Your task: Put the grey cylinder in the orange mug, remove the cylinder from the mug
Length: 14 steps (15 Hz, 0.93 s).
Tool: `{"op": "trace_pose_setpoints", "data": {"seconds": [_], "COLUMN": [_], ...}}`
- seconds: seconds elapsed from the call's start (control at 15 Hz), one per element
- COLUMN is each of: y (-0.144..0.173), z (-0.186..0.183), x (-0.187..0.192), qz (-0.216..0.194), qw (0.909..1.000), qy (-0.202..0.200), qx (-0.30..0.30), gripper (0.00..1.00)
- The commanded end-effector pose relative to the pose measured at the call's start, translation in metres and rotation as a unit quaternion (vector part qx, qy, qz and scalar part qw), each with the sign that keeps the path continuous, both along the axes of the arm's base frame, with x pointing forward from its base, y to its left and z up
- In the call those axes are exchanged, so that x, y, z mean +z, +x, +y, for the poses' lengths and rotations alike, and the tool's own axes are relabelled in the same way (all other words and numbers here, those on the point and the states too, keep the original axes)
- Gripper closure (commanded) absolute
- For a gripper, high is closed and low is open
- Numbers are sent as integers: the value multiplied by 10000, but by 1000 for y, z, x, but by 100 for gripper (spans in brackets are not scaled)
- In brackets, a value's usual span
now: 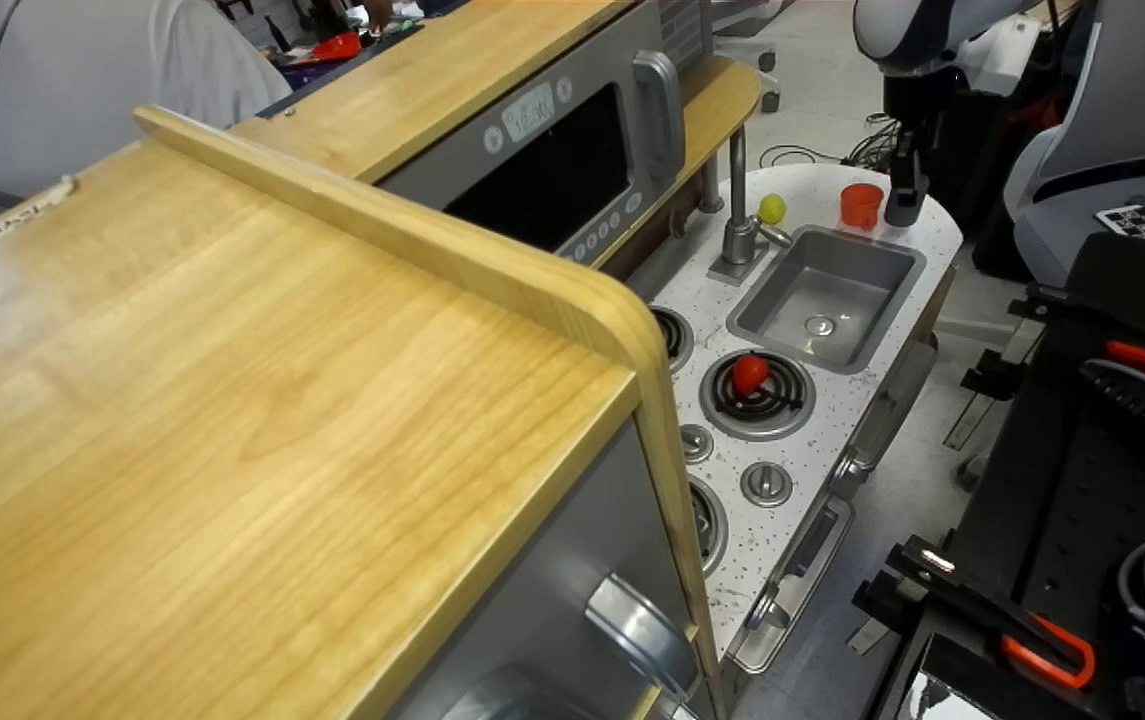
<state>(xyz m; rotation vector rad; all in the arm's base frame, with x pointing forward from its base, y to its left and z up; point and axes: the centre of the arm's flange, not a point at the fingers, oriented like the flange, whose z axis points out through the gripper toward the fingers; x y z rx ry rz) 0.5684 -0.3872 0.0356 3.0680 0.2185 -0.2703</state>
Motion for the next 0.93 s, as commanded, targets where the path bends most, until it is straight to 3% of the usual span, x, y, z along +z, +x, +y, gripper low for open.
{"op": "trace_pose_setpoints", "data": {"seconds": [0.0,0.33,0.87], "y": [9,28,49], "z": [5,-1,-10], "x": [45,69,58], "qz": [-123,1,-27], "qw": [9999,9999,9990], "qy": [25,-4,-155], "qx": [29,-161,-410], "gripper": [78,78,78]}}
